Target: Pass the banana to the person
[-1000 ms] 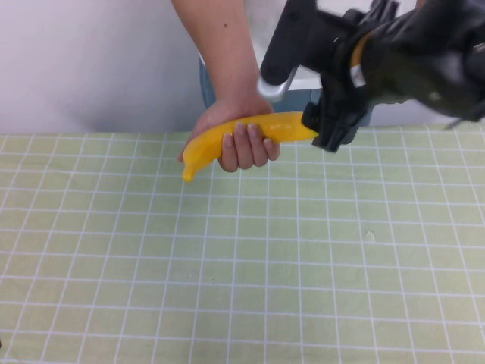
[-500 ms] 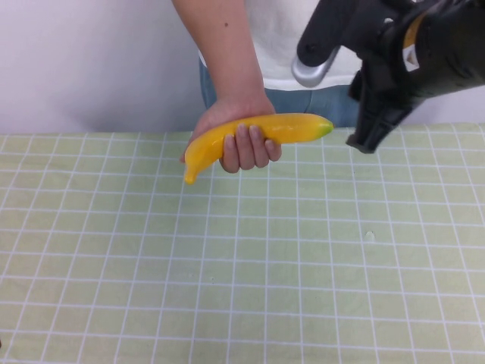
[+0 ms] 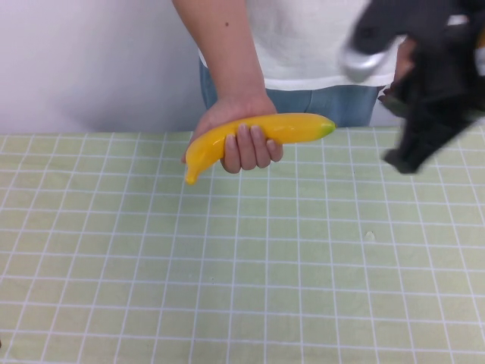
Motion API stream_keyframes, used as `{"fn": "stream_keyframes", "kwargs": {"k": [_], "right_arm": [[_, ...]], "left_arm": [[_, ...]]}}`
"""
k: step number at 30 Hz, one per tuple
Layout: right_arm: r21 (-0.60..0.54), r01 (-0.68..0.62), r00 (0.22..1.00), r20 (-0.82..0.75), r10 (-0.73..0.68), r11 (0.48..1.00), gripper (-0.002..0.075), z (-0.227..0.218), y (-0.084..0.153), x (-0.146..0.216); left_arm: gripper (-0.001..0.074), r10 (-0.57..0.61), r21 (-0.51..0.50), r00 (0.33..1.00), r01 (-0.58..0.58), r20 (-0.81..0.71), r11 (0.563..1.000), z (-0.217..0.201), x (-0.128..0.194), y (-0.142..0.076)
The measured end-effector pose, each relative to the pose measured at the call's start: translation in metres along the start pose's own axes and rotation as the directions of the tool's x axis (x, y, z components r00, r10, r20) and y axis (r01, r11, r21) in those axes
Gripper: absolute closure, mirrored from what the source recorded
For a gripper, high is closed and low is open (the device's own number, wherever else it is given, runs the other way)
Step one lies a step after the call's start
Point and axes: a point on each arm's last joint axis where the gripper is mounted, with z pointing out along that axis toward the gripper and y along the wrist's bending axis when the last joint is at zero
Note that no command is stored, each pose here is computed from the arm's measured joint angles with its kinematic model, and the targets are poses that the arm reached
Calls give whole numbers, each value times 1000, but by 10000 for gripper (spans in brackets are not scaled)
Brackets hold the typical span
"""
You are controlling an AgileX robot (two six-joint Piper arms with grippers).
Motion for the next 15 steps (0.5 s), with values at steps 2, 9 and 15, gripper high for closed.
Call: {"fn": "stream_keyframes", "kwargs": {"k": [2,9,15], "right_arm": [[1,-51,999,20,51,999,732,-16,1,13],[-9,-207,976,69,208,978,733,-41,19,74],[-35,-342,936,78,344,939,733,-42,43,126]], "left_arm": [[738,0,0,1000,0,0,1000,0,0,0],[738,0,0,1000,0,0,1000,0,0,0],[738,0,0,1000,0,0,1000,0,0,0]]}}
